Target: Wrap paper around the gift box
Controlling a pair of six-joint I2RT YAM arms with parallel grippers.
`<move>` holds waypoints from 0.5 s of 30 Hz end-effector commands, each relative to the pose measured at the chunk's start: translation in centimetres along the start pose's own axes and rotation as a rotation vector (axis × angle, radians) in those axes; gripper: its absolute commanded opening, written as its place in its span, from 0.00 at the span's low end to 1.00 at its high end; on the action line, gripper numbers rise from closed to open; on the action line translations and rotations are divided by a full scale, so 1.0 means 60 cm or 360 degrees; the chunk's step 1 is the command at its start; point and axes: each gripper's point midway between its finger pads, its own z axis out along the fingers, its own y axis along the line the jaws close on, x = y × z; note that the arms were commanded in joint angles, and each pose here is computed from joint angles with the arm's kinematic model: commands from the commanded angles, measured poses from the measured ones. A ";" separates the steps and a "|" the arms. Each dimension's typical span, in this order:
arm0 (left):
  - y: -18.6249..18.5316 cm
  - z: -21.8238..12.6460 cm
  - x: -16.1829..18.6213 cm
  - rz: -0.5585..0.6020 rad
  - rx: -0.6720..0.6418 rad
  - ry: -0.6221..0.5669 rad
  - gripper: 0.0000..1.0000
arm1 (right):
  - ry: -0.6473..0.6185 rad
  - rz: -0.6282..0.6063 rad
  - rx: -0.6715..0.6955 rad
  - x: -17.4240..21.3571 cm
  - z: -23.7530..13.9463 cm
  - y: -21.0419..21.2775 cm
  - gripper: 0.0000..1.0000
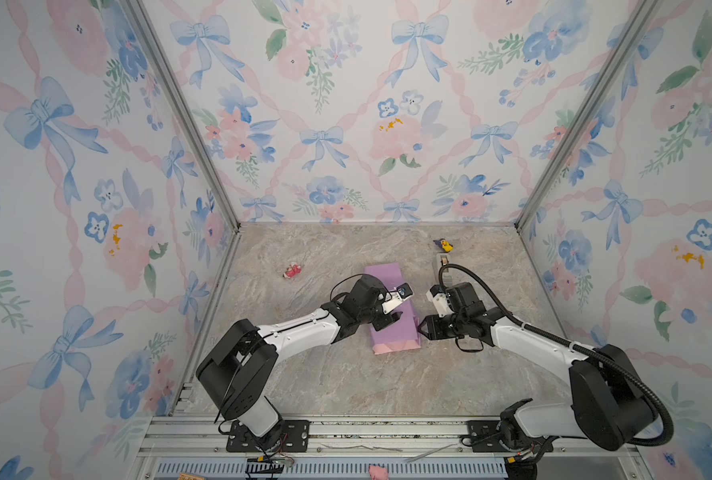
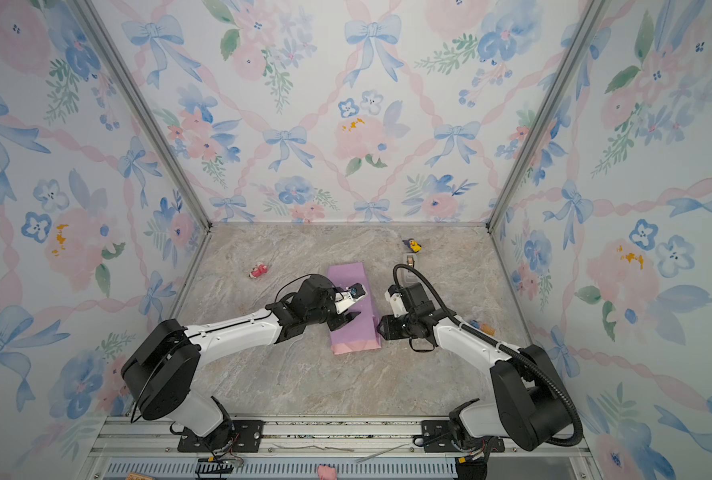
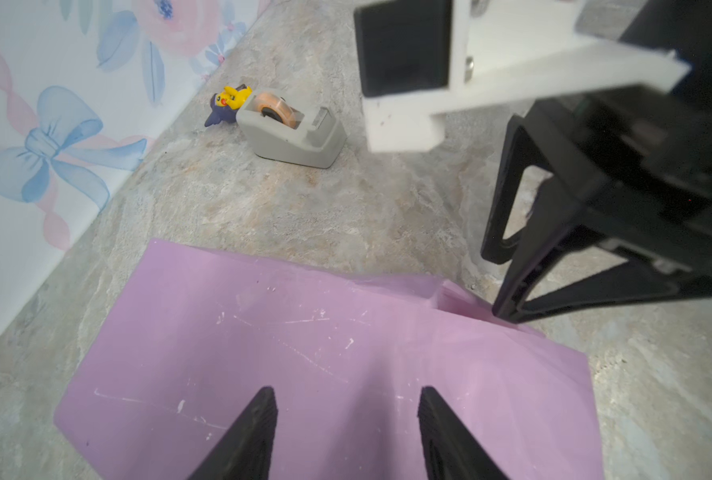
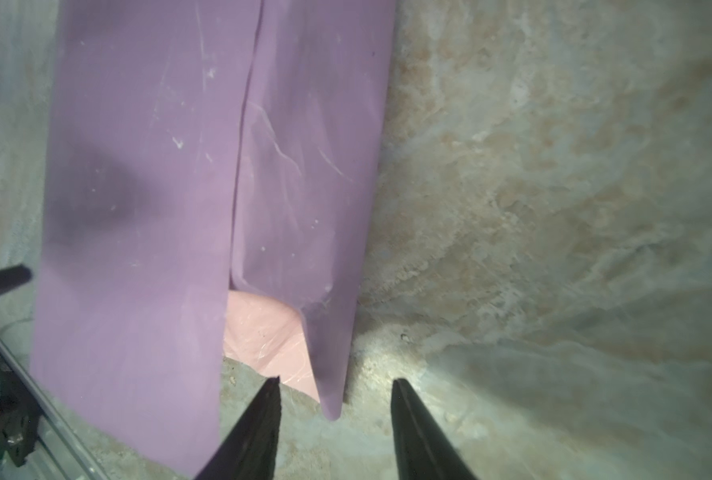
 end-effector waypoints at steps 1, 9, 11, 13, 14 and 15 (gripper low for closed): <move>-0.032 0.017 0.035 0.0149 0.0124 0.0112 0.58 | -0.0042 0.0105 -0.0159 -0.003 -0.012 0.009 0.48; -0.036 0.040 0.076 0.0207 0.0083 0.0252 0.54 | -0.0075 0.0211 -0.0246 -0.010 -0.007 0.008 0.48; -0.032 0.044 0.084 0.0222 0.0051 0.0289 0.51 | -0.0085 0.0226 -0.0253 -0.012 -0.003 0.007 0.48; -0.031 0.047 0.092 0.0234 0.0032 0.0318 0.48 | -0.0104 0.0251 -0.0254 -0.017 0.000 0.007 0.48; -0.033 0.048 0.095 0.0244 0.0029 0.0329 0.48 | -0.0115 0.0263 -0.0261 -0.018 0.001 0.007 0.48; -0.032 0.049 0.097 0.0251 0.0019 0.0341 0.46 | -0.0124 0.0270 -0.0263 -0.020 0.003 0.008 0.48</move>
